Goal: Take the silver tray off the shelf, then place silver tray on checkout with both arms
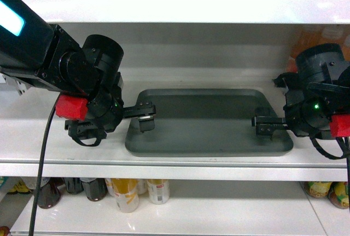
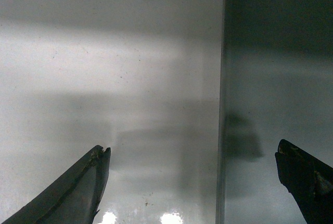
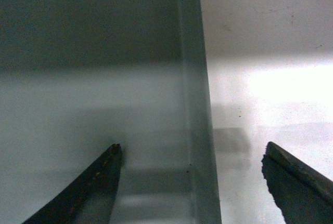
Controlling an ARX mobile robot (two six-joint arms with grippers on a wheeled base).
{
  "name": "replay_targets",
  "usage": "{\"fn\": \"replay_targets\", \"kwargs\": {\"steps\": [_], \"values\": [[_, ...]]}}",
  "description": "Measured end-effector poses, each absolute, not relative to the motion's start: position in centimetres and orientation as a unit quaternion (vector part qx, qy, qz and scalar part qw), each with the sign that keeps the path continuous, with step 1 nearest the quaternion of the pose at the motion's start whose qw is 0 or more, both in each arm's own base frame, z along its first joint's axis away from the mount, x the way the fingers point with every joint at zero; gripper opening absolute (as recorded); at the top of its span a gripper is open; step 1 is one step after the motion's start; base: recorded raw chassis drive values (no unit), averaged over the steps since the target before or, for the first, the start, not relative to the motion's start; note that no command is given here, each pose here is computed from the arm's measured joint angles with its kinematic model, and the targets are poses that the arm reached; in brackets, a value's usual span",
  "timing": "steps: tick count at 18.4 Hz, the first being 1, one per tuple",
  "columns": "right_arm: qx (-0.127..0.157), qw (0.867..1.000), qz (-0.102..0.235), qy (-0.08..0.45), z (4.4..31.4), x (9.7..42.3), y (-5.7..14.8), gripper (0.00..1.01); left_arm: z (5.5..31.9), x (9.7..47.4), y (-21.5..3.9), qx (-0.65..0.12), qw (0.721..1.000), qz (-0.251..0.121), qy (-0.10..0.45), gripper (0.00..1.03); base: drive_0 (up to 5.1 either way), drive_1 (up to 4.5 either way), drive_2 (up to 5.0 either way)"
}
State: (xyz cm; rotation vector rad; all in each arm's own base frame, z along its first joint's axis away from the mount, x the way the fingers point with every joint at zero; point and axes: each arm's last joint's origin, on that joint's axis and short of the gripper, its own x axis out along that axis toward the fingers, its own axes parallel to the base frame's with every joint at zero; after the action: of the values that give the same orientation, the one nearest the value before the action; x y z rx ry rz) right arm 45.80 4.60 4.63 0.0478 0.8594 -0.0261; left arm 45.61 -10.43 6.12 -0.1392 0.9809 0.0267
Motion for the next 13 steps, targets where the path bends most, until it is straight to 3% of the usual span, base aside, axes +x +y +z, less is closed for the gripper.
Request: {"fn": "replay_targets", "kwargs": {"steps": [1,2,3,7,10,13], "values": [[0.024,0.906,-0.006,0.422,4.5,45.7,4.7,0.60,5.9,45.4,-10.7,-0.069,0.874,-0.001,0.481,0.89,0.0,0.00,0.0],[0.021,0.905,-0.008,0.424,4.5,45.7,4.7,0.32,5.5,45.4,-10.5,-0.054,0.871,0.008,0.489,0.62,0.0,0.00,0.0],[0.019,0.905,-0.008,0.425,4.4,45.7,4.6,0.25,5.5,45.4,-10.5,-0.054,0.870,0.008,0.490,0.55,0.0,0.00,0.0],[0.020,0.904,-0.004,0.426,4.3,45.5,4.5,0.04,5.2,45.2,-10.7,-0.061,0.870,-0.004,0.488,0.29,0.0,0.00,0.0],[0.028,0.904,0.001,0.427,4.3,44.9,4.3,0.04,5.0,44.4,-11.0,-0.066,0.870,-0.014,0.489,0.06,0.0,0.00,0.0],[0.038,0.905,0.002,0.424,4.2,44.0,4.3,0.04,5.0,43.5,-10.8,-0.078,0.868,-0.017,0.489,0.03,0.0,0.00,0.0]]}}
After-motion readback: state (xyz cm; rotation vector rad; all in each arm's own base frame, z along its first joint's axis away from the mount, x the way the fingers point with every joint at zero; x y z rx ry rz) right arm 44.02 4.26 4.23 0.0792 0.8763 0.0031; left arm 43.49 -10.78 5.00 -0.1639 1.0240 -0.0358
